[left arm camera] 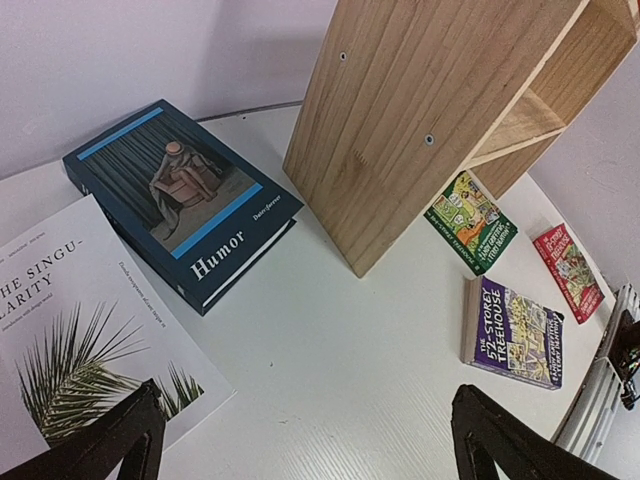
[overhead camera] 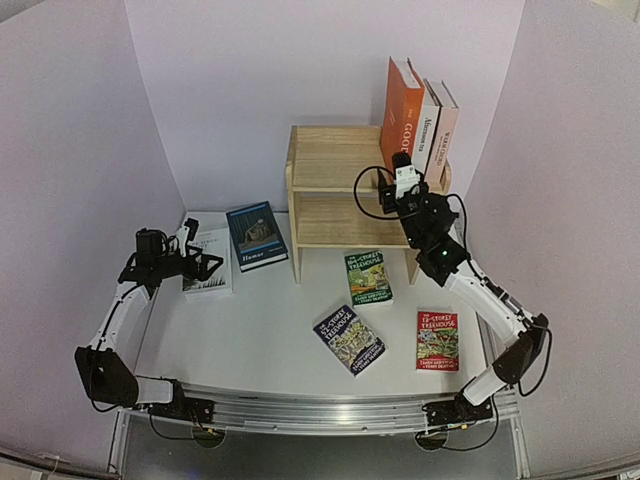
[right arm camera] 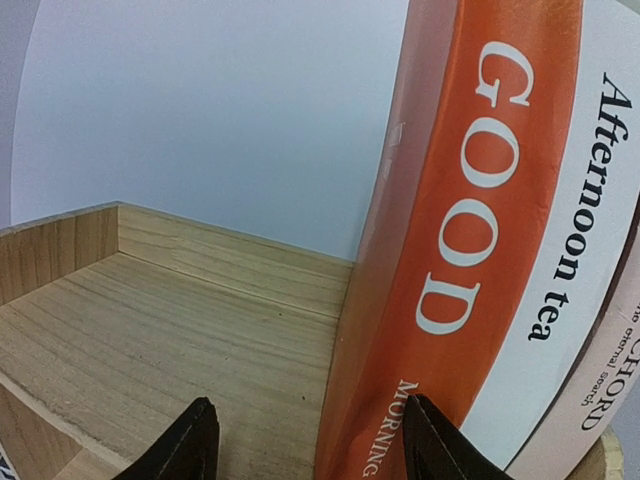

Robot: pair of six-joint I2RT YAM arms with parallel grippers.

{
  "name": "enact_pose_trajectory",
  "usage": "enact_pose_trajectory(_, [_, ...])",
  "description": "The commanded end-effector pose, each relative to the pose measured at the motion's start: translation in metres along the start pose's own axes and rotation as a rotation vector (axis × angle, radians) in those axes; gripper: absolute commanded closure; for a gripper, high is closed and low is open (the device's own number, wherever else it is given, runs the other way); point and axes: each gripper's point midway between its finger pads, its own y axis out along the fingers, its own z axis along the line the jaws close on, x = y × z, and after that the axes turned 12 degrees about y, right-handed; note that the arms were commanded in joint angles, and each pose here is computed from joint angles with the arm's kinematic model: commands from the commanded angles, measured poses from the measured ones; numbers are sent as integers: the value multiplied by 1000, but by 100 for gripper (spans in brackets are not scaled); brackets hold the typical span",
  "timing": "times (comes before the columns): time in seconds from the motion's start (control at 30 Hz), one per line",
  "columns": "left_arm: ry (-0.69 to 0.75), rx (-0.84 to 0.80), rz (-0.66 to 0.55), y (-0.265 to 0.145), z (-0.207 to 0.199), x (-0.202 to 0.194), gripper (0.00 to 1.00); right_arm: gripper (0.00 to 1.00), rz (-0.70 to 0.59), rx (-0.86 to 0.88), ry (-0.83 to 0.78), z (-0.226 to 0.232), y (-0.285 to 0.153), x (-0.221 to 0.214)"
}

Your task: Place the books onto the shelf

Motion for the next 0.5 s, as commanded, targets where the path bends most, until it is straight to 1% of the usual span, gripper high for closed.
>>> enact_pose_trajectory(0.0, [42, -4, -56, -8, -6, 17, 0, 39, -36, -21, 45, -7, 12, 15])
enact_pose_trajectory(0.27, [43, 1, -51, -9, -6, 15, 0, 39, -25, -54, 51, -14, 23, 6])
enact_pose_trajectory(0.47, [41, 1, -49, -9, -6, 14, 0, 39, -27, -77, 53, -19, 22, 7])
